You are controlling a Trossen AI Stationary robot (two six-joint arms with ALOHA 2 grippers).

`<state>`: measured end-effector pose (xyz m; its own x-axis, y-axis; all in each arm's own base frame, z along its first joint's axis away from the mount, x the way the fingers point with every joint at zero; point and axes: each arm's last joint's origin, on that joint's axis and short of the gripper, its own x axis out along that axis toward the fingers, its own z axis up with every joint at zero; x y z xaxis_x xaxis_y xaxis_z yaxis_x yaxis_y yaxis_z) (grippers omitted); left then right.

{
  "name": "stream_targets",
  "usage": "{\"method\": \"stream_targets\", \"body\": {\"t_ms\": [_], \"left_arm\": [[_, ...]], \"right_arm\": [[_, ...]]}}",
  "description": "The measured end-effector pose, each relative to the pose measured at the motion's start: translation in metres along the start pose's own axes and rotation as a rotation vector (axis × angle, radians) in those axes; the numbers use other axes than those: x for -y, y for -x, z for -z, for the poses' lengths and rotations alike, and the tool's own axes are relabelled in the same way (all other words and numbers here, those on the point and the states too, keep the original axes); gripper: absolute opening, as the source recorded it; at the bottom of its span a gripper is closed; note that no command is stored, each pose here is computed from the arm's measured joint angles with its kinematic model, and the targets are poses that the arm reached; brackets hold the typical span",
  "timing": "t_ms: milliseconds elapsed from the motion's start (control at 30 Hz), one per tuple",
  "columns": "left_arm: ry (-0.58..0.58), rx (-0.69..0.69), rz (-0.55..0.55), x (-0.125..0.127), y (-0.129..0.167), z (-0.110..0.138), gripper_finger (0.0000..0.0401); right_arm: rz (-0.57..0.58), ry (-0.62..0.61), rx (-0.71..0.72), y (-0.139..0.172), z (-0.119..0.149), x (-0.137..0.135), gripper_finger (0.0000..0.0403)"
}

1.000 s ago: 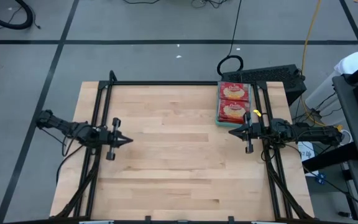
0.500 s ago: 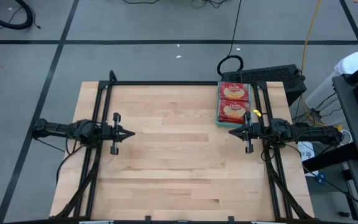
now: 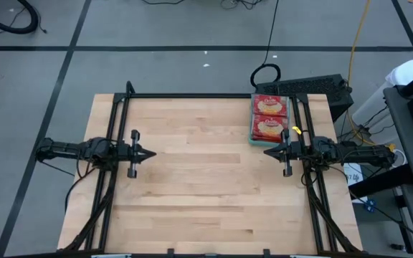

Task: Sort popcorn bags into baskets
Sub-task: Return to Home Position

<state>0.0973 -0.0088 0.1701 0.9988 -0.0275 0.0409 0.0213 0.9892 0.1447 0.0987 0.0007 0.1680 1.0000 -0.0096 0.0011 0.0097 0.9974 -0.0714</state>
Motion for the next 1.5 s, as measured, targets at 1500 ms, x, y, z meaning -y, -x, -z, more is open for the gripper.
{"method": "stream_targets", "body": {"t_ms": [1500], "left_arm": [[0.001,0.013,-0.002,-0.0002,0.0000,-0.0015,0.0010]], "right_arm": [[0.000,0.000,0.000,0.0000,0.0000,0.0000,0.0000]]}}
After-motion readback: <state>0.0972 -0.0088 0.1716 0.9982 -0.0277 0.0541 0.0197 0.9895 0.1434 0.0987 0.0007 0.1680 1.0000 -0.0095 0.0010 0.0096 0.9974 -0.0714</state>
